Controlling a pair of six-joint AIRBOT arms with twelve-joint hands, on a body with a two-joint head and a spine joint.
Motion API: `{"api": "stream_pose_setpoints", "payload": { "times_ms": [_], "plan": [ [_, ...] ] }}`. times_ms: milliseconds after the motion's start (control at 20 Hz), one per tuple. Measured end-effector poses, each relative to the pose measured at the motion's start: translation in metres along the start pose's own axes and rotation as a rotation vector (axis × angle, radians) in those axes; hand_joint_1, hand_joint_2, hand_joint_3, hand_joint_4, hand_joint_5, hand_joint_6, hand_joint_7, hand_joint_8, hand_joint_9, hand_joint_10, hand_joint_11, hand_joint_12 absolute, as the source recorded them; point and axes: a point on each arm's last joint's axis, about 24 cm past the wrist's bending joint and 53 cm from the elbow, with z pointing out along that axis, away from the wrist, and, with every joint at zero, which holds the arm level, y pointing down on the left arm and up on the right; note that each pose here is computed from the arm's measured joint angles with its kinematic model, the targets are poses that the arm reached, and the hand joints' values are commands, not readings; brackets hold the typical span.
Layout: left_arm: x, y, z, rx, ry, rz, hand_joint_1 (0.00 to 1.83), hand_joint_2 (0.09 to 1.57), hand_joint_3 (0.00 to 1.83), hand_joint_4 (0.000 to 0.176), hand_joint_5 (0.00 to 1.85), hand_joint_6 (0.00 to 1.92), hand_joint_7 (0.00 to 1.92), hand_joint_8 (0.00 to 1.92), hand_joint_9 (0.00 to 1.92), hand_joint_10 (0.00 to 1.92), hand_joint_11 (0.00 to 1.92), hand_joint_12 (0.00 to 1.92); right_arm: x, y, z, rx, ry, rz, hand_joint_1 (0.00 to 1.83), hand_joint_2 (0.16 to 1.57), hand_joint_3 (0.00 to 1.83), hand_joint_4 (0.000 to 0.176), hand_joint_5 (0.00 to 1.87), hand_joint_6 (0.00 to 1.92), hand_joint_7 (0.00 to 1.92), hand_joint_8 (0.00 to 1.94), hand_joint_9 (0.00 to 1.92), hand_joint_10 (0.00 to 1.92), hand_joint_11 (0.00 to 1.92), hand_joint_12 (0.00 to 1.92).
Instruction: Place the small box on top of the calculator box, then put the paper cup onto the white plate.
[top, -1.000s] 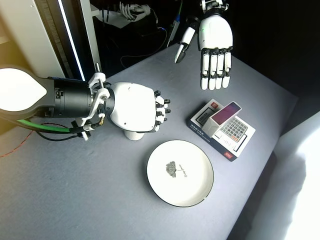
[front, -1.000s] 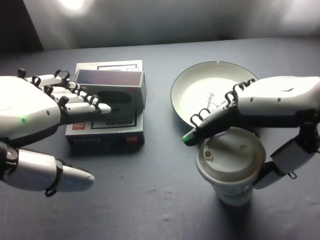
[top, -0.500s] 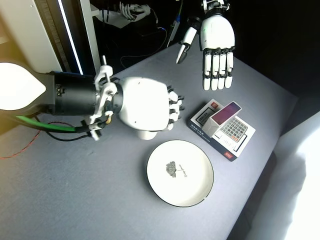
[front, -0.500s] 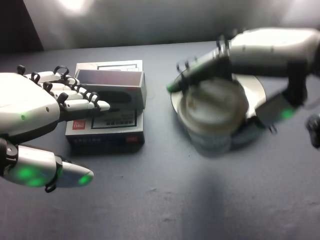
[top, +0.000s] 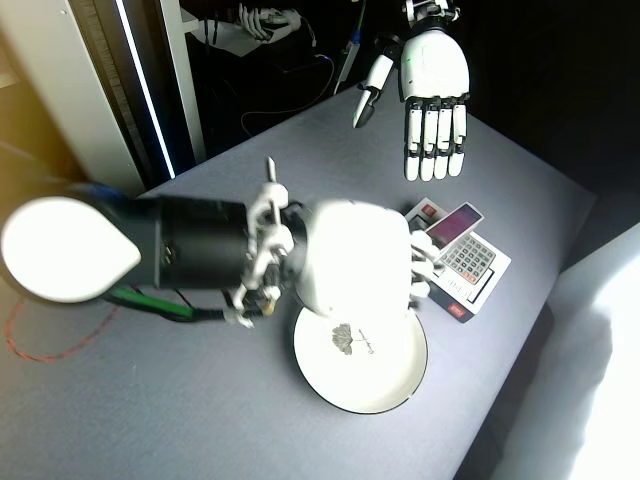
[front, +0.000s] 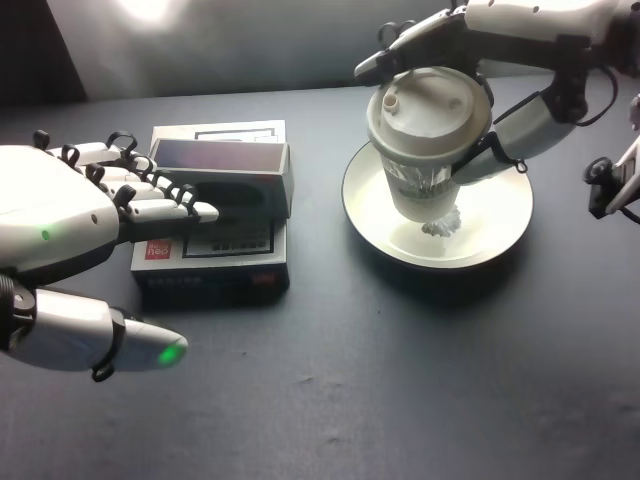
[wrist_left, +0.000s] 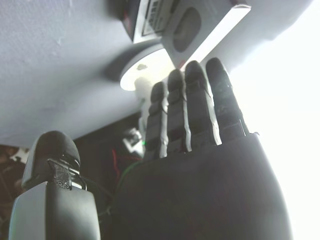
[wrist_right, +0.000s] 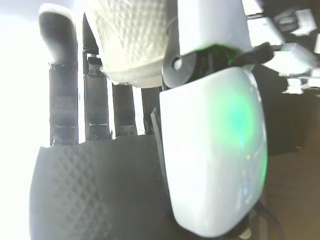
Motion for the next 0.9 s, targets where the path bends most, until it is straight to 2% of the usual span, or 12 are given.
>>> {"api": "stream_pose_setpoints", "payload": {
  "times_ms": [150, 200, 350, 400, 550, 600, 650, 700, 750, 800, 850, 900],
  "plan": [
    [0.0, 0.0, 0.0, 0.0, 0.0, 0.002, 0.18, 1.14, 0.0, 0.0, 0.21, 0.0, 0.26, 0.0, 0.24, 0.0, 0.0, 0.37, 0.001, -0.01, 0.002, -0.001, -0.03, -0.026, 1.49, 1.14, 0.0, 0.0, 0.73, 1.17, 0.94, 0.96, 0.85, 1.15, 0.82, 1.6],
    [0.0, 0.0, 0.0, 0.0, 0.0, 0.003, 0.14, 1.15, 0.0, 0.0, 0.19, 0.0, 0.23, 0.0, 0.21, 0.0, 0.0, 0.32, 0.002, -0.01, 0.001, -0.012, -0.041, -0.01, 1.49, 1.14, 0.0, 0.0, 0.72, 1.18, 0.95, 0.95, 0.84, 1.16, 0.82, 1.6],
    [0.0, 0.0, 0.0, 0.0, 0.0, 0.005, 0.15, 1.15, 0.0, 0.0, 0.21, 0.0, 0.25, 0.0, 0.23, 0.0, 0.0, 0.37, 0.007, -0.019, -0.002, -0.02, -0.064, 0.022, 1.49, 1.14, 0.0, 0.0, 0.73, 1.17, 0.97, 0.92, 0.86, 1.13, 0.83, 1.59],
    [0.0, 0.0, 0.0, 0.0, 0.0, 0.005, 0.18, 1.15, 0.0, 0.0, 0.22, 0.0, 0.26, 0.0, 0.25, 0.0, 0.0, 0.4, 0.008, -0.028, -0.003, -0.007, -0.075, 0.044, 1.49, 1.14, 0.0, 0.0, 0.74, 1.16, 0.96, 0.93, 0.86, 1.13, 0.83, 1.59],
    [0.0, 0.0, 0.0, -0.001, 0.0, 0.004, 0.18, 1.16, 0.0, 0.0, 0.21, 0.0, 0.25, 0.0, 0.23, 0.0, 0.0, 0.33, -0.002, -0.045, -0.005, 0.02, -0.118, 0.096, 1.49, 1.14, 0.0, 0.0, 0.73, 1.17, 0.95, 0.94, 0.84, 1.15, 0.82, 1.6],
    [0.0, 0.0, 0.0, 0.0, 0.0, 0.004, 0.18, 1.16, 0.0, 0.0, 0.22, 0.0, 0.26, 0.0, 0.24, 0.0, 0.0, 0.36, -0.006, -0.049, -0.007, 0.024, -0.128, 0.098, 1.49, 1.15, 0.0, 0.0, 0.72, 1.2, 0.93, 0.96, 0.82, 1.18, 0.81, 1.61],
    [0.0, 0.0, 0.0, 0.0, 0.0, 0.004, 0.17, 1.16, 0.0, 0.0, 0.22, 0.0, 0.26, 0.0, 0.24, 0.0, 0.0, 0.37, -0.009, -0.052, -0.008, 0.026, -0.14, 0.106, 1.59, 1.13, 0.0, 0.0, 0.74, 0.64, 0.87, 1.02, 0.77, 1.24, 0.77, 1.65],
    [0.0, 0.0, 0.0, -0.001, 0.0, 0.004, 0.19, 1.17, 0.0, 0.0, 0.22, 0.0, 0.26, 0.0, 0.24, 0.0, 0.0, 0.33, -0.013, -0.054, -0.009, 0.03, -0.149, 0.11, 1.61, 1.14, 0.0, 0.0, 0.81, 0.32, 0.83, 1.07, 0.75, 1.29, 0.75, 1.68],
    [0.0, 0.0, 0.0, 0.0, 0.0, 0.004, 0.2, 1.17, 0.0, 0.0, 0.22, 0.0, 0.26, 0.0, 0.24, 0.0, 0.0, 0.34, -0.013, -0.055, -0.009, 0.026, -0.153, 0.113, 1.61, 1.13, 0.0, 0.0, 0.87, 0.16, 0.83, 1.02, 0.76, 1.28, 0.76, 1.69],
    [0.0, 0.0, 0.0, 0.0, 0.0, 0.005, 0.19, 1.17, 0.0, 0.0, 0.21, 0.0, 0.25, 0.0, 0.23, 0.0, 0.0, 0.34, -0.014, -0.055, -0.009, 0.023, -0.155, 0.111, 1.72, 1.11, 0.0, 0.0, 0.87, 0.07, 0.82, 0.49, 0.75, 1.19, 0.74, 1.67],
    [0.0, 0.0, 0.0, 0.0, 0.0, 0.005, 0.16, 1.17, 0.0, 0.0, 0.18, 0.0, 0.22, 0.0, 0.2, 0.0, 0.0, 0.28, -0.013, -0.055, -0.009, 0.022, -0.153, 0.111, 1.74, 1.11, 0.0, 0.0, 0.87, 0.03, 0.88, 0.21, 0.74, 1.19, 0.71, 1.69],
    [0.0, 0.0, 0.0, -0.001, 0.0, 0.005, 0.17, 1.17, 0.0, 0.0, 0.18, 0.0, 0.22, 0.0, 0.2, 0.0, 0.0, 0.27, -0.012, -0.055, -0.009, 0.015, -0.154, 0.114, 1.75, 1.12, 0.0, 0.0, 0.86, 0.02, 0.9, 0.09, 0.72, 1.21, 0.7, 1.71]
  ]
}}
